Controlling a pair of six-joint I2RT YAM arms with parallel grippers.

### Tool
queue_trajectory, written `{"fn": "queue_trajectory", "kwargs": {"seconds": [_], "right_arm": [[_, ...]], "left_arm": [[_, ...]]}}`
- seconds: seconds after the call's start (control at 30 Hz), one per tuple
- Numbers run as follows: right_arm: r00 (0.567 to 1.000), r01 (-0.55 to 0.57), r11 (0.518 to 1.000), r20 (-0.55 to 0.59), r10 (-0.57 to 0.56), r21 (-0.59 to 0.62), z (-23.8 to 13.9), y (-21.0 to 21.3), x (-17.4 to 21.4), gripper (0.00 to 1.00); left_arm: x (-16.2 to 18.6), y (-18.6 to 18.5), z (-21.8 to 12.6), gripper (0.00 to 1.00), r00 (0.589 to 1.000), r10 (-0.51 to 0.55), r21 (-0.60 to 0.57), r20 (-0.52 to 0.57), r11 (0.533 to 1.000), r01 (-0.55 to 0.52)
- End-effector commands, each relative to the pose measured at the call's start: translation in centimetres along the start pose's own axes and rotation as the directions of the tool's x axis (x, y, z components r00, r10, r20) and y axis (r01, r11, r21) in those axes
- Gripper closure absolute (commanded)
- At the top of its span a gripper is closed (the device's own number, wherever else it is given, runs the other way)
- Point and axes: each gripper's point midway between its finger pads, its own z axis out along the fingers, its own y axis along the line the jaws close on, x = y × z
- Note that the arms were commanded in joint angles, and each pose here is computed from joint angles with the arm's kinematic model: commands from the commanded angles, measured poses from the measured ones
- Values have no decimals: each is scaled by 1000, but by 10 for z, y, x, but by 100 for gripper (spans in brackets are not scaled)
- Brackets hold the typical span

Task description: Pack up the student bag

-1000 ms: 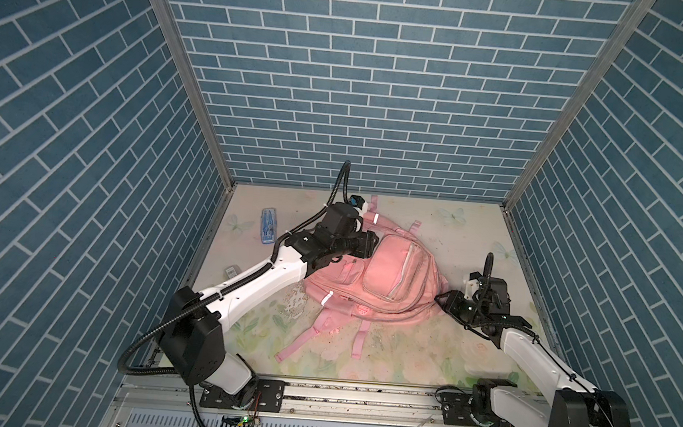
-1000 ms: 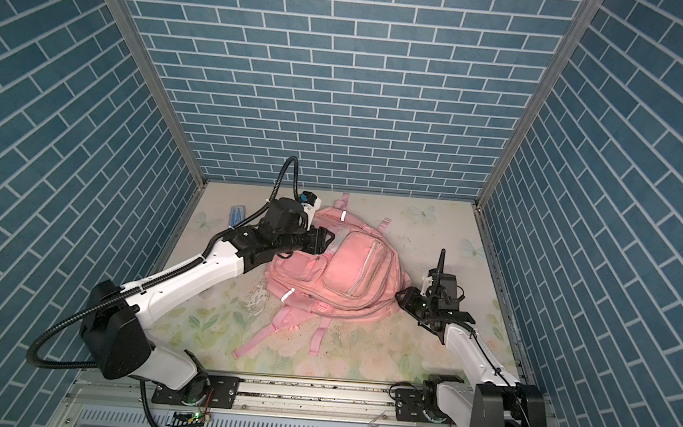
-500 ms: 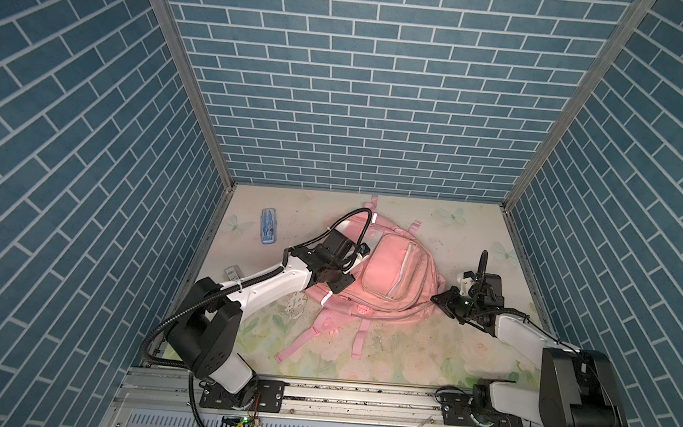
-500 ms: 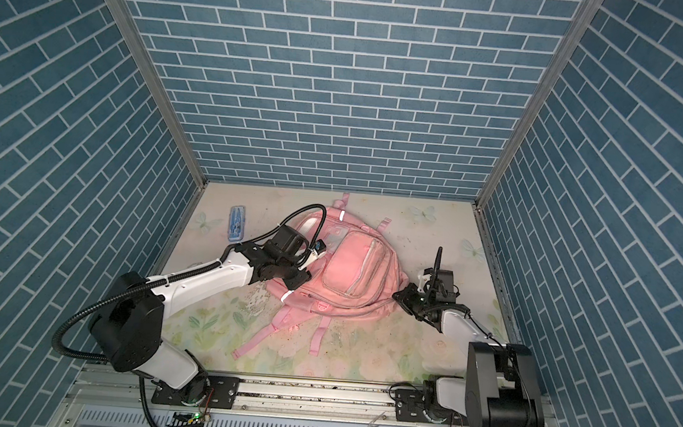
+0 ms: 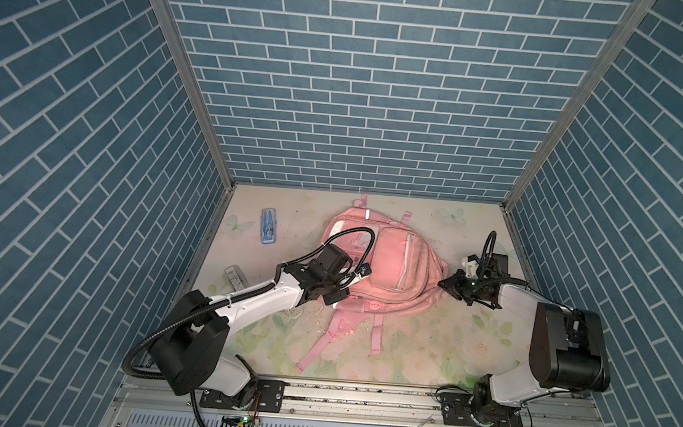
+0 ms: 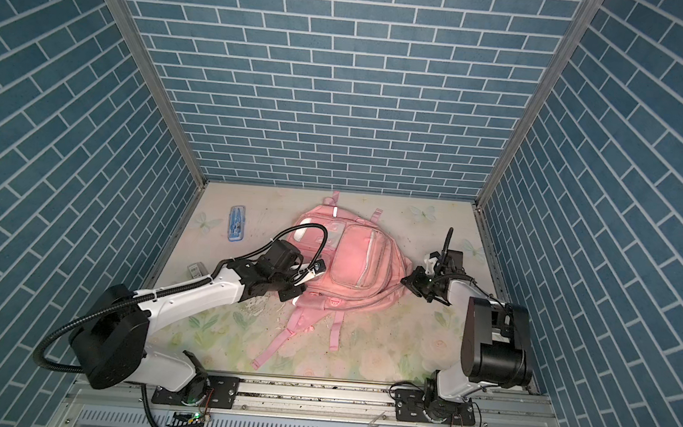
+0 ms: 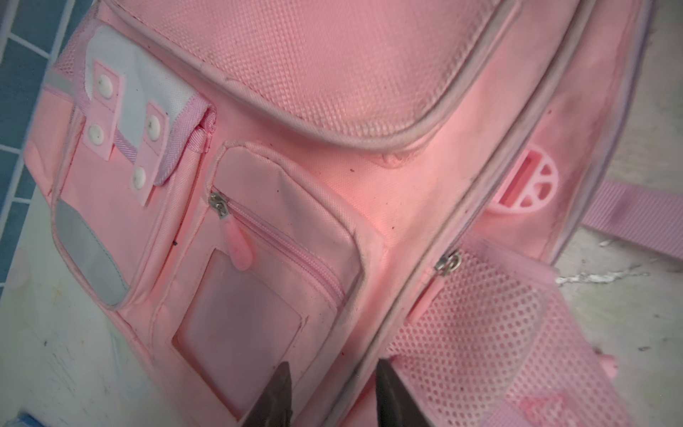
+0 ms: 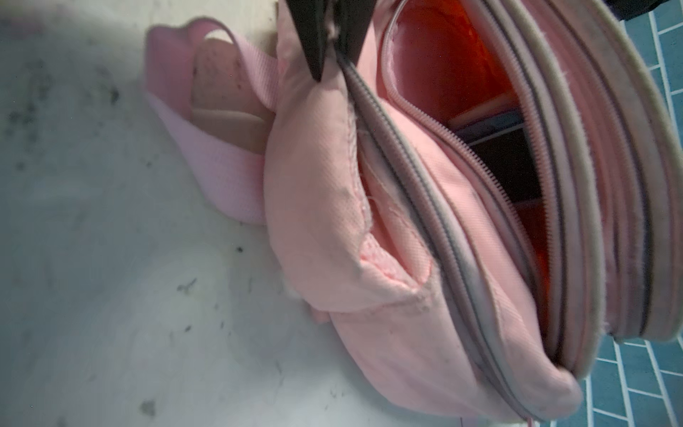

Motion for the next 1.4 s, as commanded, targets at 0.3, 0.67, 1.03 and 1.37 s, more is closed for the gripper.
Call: {"fn": "queue_trajectory", "kwargs": {"seconds": [0.3, 0.67, 1.03, 1.37], "right_arm": [[999, 26, 997, -26, -24, 70, 6, -19, -18, 100], [998, 51, 995, 20, -53, 85, -6, -9, -25, 87], [925, 229, 941, 247, -290, 249, -71, 25, -58, 59], [698, 458, 829, 447, -559, 322, -130, 93, -55, 41]], "left_arm": [[6, -19, 28, 47, 993, 114, 60, 33, 991, -116], [5, 7, 56, 61, 998, -46, -101, 34, 994, 49], [-21, -7, 10, 100, 966, -233, -65, 115, 968, 242], [-54, -41, 3, 100, 868, -485, 91, 101, 874, 478]]}}
